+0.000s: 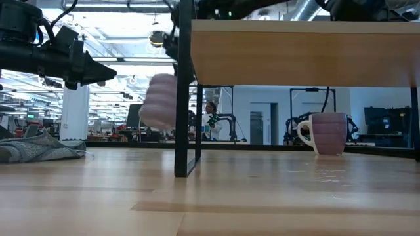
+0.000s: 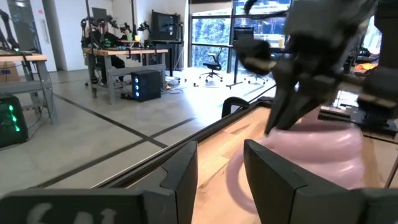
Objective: Stack small to large cups/mugs on shelf
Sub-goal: Put the purple mug on the shelf
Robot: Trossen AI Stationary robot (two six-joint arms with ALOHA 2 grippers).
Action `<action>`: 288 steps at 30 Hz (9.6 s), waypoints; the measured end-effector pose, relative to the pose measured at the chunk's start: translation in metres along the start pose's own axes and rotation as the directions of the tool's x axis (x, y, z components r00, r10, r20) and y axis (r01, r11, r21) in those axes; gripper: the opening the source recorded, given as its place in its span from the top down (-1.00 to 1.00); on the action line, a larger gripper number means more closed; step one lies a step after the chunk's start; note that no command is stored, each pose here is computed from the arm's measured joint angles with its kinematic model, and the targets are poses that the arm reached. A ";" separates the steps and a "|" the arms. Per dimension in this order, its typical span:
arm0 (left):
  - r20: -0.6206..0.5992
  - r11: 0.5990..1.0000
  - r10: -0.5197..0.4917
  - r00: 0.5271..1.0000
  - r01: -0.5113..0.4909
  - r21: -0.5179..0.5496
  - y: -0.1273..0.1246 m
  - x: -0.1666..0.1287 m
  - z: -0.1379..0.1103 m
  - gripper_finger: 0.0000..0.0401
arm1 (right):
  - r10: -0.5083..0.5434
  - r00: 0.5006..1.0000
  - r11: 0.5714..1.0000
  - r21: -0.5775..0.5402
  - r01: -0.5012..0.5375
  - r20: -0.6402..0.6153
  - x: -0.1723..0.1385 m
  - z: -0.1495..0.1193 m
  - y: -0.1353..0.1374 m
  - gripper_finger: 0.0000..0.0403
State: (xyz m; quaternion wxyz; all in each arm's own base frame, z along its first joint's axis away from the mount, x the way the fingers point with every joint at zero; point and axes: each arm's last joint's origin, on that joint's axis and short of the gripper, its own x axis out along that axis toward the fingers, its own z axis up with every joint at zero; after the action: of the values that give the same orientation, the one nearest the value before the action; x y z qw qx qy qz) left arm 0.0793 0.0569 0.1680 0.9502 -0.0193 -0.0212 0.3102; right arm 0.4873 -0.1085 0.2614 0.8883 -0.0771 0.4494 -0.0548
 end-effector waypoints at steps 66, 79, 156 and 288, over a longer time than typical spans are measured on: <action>-0.033 1.000 -0.002 0.999 0.001 -0.025 0.000 0.002 -0.003 0.40 | -0.175 0.956 0.856 0.443 0.267 -0.237 -0.210 -0.029 0.209 0.95; -0.033 0.996 -0.003 0.999 0.000 -0.090 0.000 0.002 -0.003 0.40 | -0.098 0.969 0.768 0.602 0.218 -0.225 -0.224 -0.039 0.244 0.95; -0.023 1.000 0.000 1.000 0.000 -0.021 0.000 0.002 -0.002 0.40 | 0.083 0.916 0.461 0.830 0.315 -0.393 -0.276 -0.130 0.171 0.95; -0.006 0.994 0.103 0.995 -0.102 0.048 0.003 0.002 0.000 0.40 | 0.096 0.995 0.981 0.172 -0.089 -0.035 -0.324 -0.105 0.210 0.34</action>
State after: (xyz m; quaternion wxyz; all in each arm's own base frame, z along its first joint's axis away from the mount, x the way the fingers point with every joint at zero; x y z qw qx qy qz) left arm 0.0792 0.0603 0.1676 0.9333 0.0010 -0.0090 0.3590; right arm 0.2178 0.1422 0.4167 0.8833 0.0211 0.4653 -0.0534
